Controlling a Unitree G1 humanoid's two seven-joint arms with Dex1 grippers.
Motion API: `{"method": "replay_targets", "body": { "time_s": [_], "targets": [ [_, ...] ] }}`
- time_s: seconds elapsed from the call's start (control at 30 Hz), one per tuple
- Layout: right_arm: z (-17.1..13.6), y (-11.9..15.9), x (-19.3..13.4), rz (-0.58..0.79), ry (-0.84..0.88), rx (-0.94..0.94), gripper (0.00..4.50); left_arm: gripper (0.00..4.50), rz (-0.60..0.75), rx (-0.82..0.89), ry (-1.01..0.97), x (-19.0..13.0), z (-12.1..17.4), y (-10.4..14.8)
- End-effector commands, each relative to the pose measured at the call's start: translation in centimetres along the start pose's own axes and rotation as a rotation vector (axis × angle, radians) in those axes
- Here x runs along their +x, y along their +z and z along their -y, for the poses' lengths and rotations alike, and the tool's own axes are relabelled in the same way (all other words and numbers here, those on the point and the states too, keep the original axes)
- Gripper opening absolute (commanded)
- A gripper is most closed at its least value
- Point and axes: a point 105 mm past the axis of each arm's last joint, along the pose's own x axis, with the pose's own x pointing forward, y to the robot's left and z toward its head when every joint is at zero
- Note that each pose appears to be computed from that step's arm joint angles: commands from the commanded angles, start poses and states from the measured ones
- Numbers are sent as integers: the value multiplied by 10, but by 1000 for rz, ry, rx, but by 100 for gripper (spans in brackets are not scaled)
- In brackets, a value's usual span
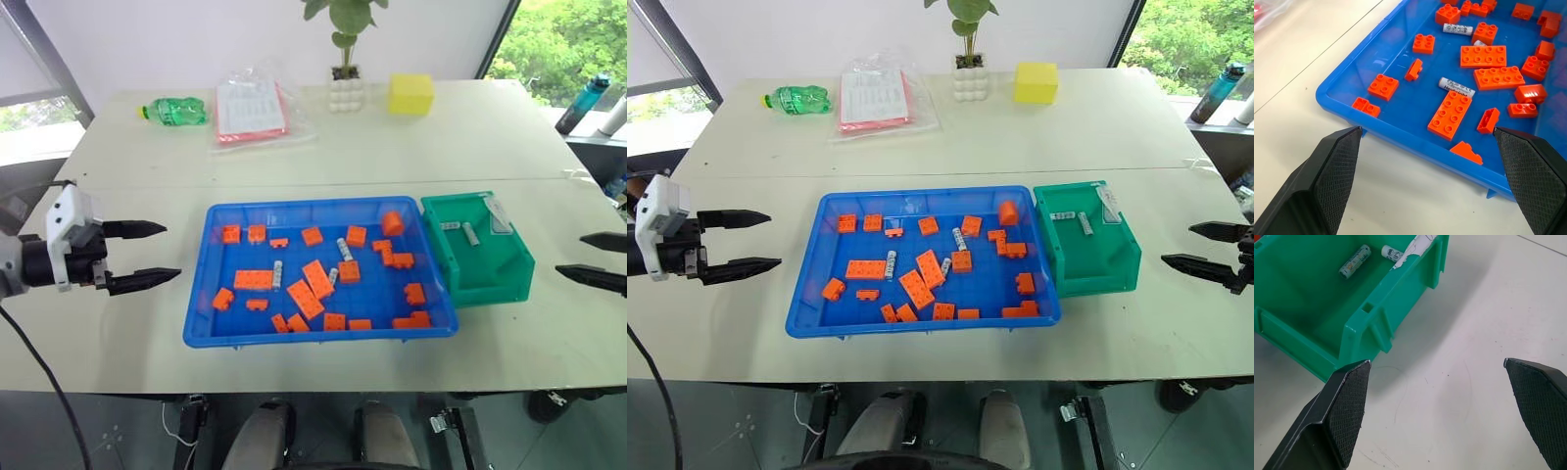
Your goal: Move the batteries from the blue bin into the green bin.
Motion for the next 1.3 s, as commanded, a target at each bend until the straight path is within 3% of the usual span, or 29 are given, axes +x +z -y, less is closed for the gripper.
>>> {"method": "replay_targets", "body": {
  "time_s": [0.03, 0.4, 0.57, 0.67, 0.83, 1.0, 1.3],
  "targets": [
    [2, 3, -3, 22, -17, -14, 448, 450, 23, 39, 10, -4, -1, 12],
    [13, 13, 3, 50, -51, -35, 448, 450, -7, 38, 41, 2, -6, 9],
    [10, 34, 13, 76, -8, -75, 448, 450, 49, 29, 5, 4, 2, 21],
    [-5, 62, 27, 118, 75, -162, 448, 450, 57, 29, 10, 5, 4, 25],
    [-58, 127, 64, 242, 291, -308, 448, 450, 80, 6, -40, 8, 12, 31],
    [-128, 171, 113, 300, 484, -404, 448, 450, 67, 22, -100, 15, 22, 33],
    [-217, 193, 198, 250, 622, -392, 448, 450, 50, 69, -160, 19, 35, 32]
  ]
}}
